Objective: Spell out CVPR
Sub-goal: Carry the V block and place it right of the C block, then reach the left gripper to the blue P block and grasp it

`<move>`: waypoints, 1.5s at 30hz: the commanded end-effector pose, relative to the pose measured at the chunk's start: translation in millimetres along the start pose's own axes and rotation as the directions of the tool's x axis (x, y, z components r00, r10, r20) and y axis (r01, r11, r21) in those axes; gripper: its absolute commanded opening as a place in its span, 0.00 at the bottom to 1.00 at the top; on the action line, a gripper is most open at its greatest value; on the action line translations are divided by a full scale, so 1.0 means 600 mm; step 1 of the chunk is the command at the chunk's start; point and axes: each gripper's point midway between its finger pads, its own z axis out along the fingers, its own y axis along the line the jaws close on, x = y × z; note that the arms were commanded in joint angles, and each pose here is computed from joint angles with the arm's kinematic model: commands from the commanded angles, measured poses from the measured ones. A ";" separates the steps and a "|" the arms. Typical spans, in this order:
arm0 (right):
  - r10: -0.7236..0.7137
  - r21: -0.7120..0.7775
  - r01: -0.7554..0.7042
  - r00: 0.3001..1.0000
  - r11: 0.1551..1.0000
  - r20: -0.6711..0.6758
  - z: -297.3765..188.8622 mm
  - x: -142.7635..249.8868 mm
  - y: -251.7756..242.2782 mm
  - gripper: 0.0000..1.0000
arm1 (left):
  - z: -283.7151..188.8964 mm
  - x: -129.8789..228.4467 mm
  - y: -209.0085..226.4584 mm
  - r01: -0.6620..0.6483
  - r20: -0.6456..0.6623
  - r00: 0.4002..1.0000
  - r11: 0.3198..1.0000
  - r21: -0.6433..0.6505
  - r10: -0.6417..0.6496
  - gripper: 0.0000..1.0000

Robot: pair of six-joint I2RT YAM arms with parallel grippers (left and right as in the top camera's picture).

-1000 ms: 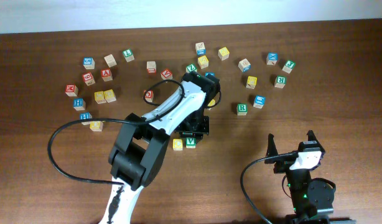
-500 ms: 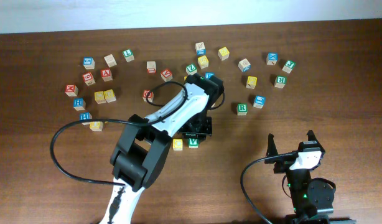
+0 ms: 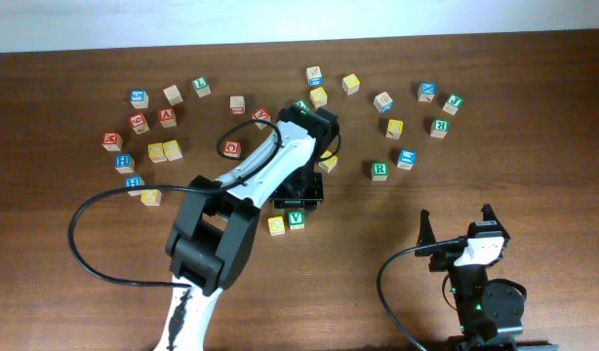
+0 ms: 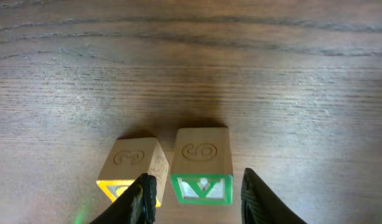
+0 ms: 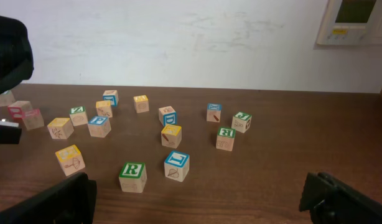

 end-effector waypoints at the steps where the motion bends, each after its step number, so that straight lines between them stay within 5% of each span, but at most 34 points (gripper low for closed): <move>1: 0.003 -0.003 -0.003 1.000 1.000 -0.006 0.000 0.005 0.001 0.98 | -0.016 -0.007 -0.009 -0.017 0.013 1.000 1.000 0.024 0.017 0.37; 8: 0.003 -0.003 -0.003 1.000 1.000 -0.006 0.000 0.005 0.001 0.98 | -0.213 -0.097 0.012 0.035 0.263 0.961 0.980 0.197 -0.087 0.40; 9: 0.003 -0.003 -0.003 1.000 1.000 -0.006 0.000 0.005 0.001 0.98 | -0.248 -0.117 0.024 0.045 0.314 0.942 0.969 0.244 -0.123 0.79; 10: 0.003 -0.003 -0.003 1.000 1.000 -0.006 0.000 0.005 0.001 0.98 | -0.266 -0.128 0.031 0.050 0.343 0.929 0.963 0.267 -0.143 1.00; 12: 0.003 -0.003 -0.003 1.000 1.000 -0.006 0.000 0.005 0.001 0.98 | -0.294 -0.173 0.034 0.040 0.431 0.883 0.946 0.323 -0.184 0.98; 15: 0.003 -0.003 -0.003 1.000 1.000 -0.006 0.000 0.005 0.001 0.98 | -0.346 -0.234 -0.035 -0.227 0.662 0.749 0.934 0.277 -0.014 0.95; 18: 0.003 -0.003 -0.003 1.000 1.000 -0.006 0.000 0.005 0.001 0.98 | -0.333 -0.297 -0.093 -0.231 0.772 0.636 0.954 0.192 -0.002 0.89; 23: 0.003 -0.003 -0.003 1.000 1.000 -0.006 0.000 0.005 0.001 0.98 | -0.212 -0.346 -0.122 -0.212 0.726 0.687 0.966 0.146 0.040 0.90; 29: 0.003 -0.003 -0.003 1.000 1.000 -0.006 0.000 0.005 0.001 0.98 | -0.195 -0.328 -0.110 -0.276 0.691 0.704 0.959 0.055 0.164 0.99; 39: 0.003 -0.003 -0.003 1.000 1.000 -0.006 0.000 0.005 0.001 0.98 | -0.190 -0.324 -0.113 -0.319 0.684 0.696 0.947 0.021 0.219 1.00; 45: 0.003 -0.003 -0.003 1.000 1.000 -0.006 0.000 0.005 0.001 0.98 | -0.107 -0.339 -0.125 -0.328 0.625 0.742 0.945 0.023 0.242 0.89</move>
